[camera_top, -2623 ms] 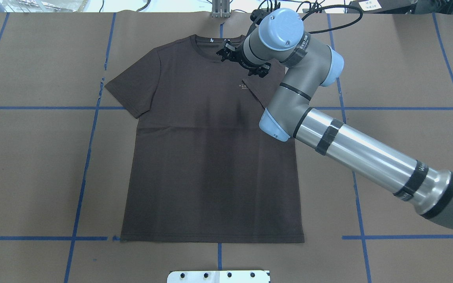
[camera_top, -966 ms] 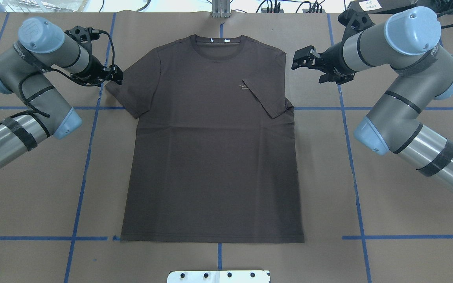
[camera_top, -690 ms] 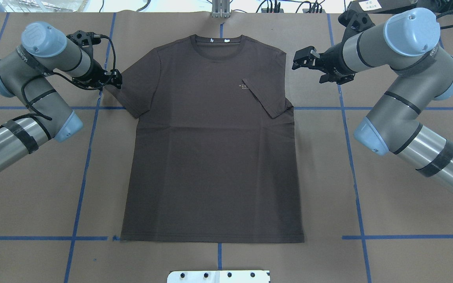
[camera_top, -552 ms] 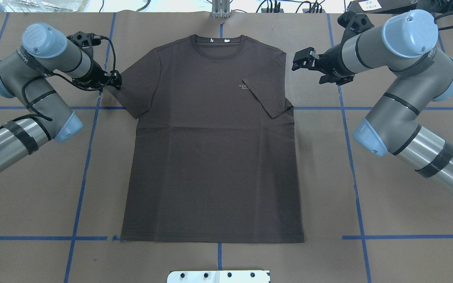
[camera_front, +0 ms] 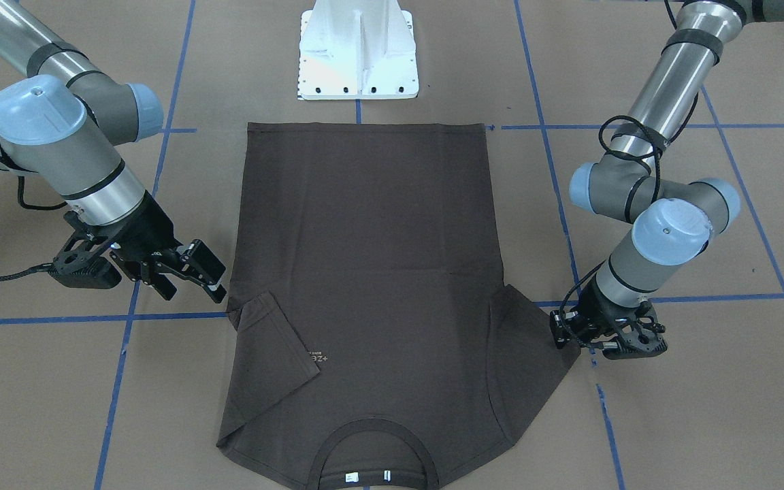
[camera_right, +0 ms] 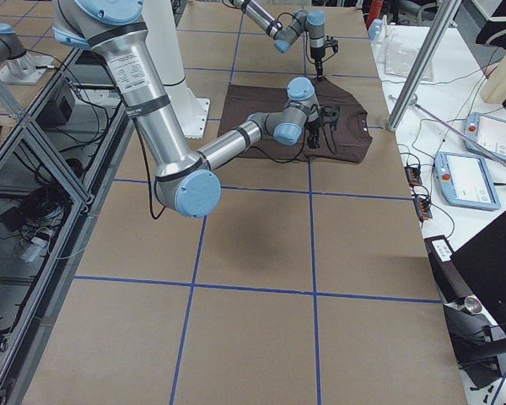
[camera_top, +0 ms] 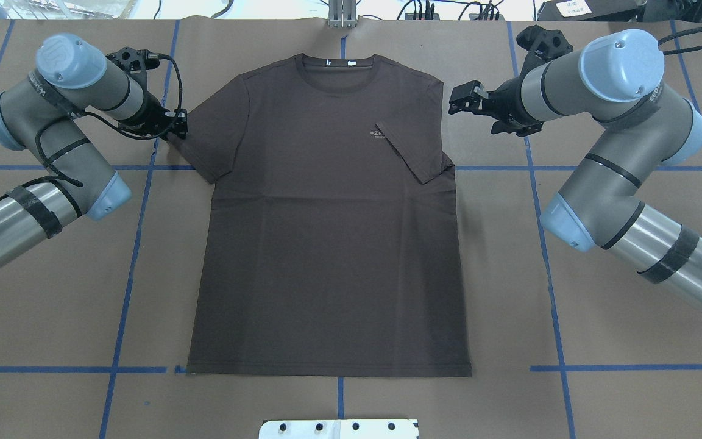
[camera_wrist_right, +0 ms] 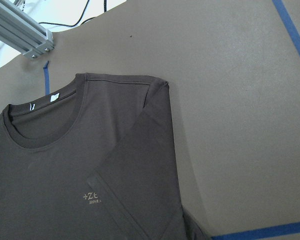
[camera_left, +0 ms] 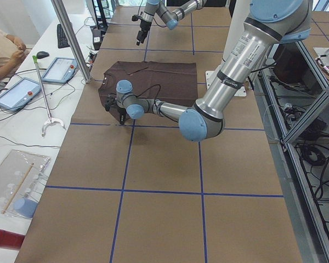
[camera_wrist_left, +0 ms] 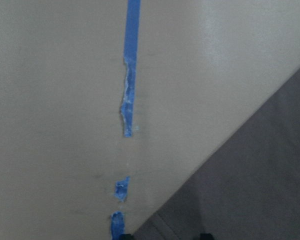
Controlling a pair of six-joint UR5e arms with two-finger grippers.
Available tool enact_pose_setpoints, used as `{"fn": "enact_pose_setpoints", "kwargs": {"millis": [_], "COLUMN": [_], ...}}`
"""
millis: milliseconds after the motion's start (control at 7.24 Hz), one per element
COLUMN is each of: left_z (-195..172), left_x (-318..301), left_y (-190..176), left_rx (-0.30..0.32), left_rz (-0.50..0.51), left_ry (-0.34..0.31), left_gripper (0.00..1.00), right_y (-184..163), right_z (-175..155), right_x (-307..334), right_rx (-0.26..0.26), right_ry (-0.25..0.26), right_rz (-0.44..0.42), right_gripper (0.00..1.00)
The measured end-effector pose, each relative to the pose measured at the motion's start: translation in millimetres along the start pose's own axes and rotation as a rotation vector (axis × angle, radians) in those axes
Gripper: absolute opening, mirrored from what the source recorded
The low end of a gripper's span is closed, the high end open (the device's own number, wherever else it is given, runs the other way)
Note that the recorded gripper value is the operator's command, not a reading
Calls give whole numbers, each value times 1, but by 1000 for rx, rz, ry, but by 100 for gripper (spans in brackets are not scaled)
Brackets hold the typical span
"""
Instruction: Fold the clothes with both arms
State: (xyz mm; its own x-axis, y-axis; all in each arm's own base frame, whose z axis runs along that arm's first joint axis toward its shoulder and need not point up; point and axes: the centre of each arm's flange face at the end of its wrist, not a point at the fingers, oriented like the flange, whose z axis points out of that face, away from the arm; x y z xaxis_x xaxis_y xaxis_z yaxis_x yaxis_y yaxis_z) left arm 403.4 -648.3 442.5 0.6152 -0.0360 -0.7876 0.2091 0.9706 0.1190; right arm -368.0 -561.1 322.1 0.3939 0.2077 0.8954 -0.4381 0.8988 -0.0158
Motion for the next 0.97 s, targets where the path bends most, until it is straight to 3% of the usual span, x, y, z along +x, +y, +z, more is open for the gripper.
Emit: {"fn": "enact_pose_setpoints", "kwargs": {"millis": [414,690,966], "left_z": [-24,-30,-39], "left_x": [28,36,86], "left_y": [-1,-1,7], "left_rx": [11,12,4], "left_rz": [-12,-55,-127], "left_ry": [57,74,125], "left_gripper": [0,0,0], "right_y": [10,12,13], "right_z": [8,11,10], "right_x": [3,5,10], "right_rx": [30,29,25], "right_ry": [14,19,24], "right_rz": [-4,-4,-8], "right_gripper": [100,100,100]}}
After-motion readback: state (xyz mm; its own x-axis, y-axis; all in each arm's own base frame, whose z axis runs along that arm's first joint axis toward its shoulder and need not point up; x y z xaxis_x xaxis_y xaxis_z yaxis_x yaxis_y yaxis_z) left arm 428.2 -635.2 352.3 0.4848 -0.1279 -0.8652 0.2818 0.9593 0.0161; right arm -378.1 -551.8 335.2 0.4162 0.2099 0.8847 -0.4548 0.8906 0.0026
